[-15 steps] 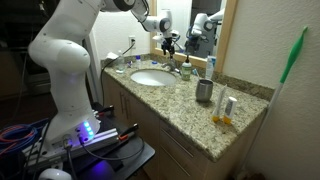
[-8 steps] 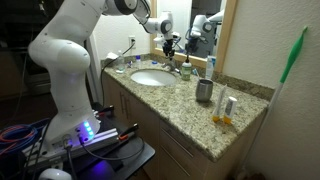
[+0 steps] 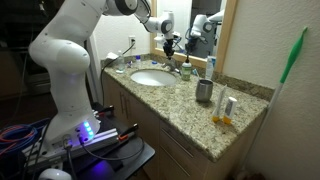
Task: Open the tap
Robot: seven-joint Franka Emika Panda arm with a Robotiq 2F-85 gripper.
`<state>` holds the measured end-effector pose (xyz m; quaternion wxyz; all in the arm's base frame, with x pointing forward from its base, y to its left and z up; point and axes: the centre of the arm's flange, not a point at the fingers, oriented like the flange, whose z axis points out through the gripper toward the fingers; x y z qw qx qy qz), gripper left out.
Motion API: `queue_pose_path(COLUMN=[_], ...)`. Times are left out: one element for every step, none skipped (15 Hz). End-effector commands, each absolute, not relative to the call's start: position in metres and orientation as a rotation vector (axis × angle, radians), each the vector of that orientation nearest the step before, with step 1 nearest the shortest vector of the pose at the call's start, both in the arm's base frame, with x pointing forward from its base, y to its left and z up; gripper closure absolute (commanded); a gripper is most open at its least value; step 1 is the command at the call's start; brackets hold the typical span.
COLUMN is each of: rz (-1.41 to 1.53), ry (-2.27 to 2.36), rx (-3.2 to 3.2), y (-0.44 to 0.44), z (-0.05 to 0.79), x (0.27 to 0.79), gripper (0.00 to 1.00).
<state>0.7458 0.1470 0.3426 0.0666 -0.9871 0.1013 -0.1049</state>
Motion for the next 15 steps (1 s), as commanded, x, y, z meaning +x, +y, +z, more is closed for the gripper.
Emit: queue_pose_path(rz=[-0.304, -0.313, -0.323, -0.331, -0.327, -0.341, -0.360, -0.374, -0.380, -0.346, -0.333, -0.310, -0.288, -0.274, -0.263], ry=[0.316, 0.330, 0.343, 0.354, 0.358, 0.365, 0.370, 0.374, 0.371, 0.348, 0.336, 0.312, 0.300, 0.296, 0.286], rx=[-2.826, -2.780, -2.737, -2.698, -2.667, -2.639, -2.614, -2.588, -2.564, -2.571, -2.587, -2.625, -2.651, -2.678, -2.704], y=[0.119, 0.111, 0.103, 0.097, 0.093, 0.088, 0.083, 0.078, 0.075, 0.074, 0.075, 0.079, 0.082, 0.088, 0.092], z=[0.373, 0.374, 0.376, 0.376, 0.375, 0.378, 0.385, 0.394, 0.403, 0.410, 0.415, 0.415, 0.415, 0.411, 0.406], x=[0.721, 0.718, 0.714, 0.711, 0.708, 0.705, 0.703, 0.699, 0.696, 0.692, 0.688, 0.686, 0.684, 0.685, 0.686], gripper=[0.93, 0.93, 0.93, 0.93, 0.93, 0.93, 0.93, 0.93, 0.93, 0.48, 0.45, 0.38, 0.33, 0.25, 0.18])
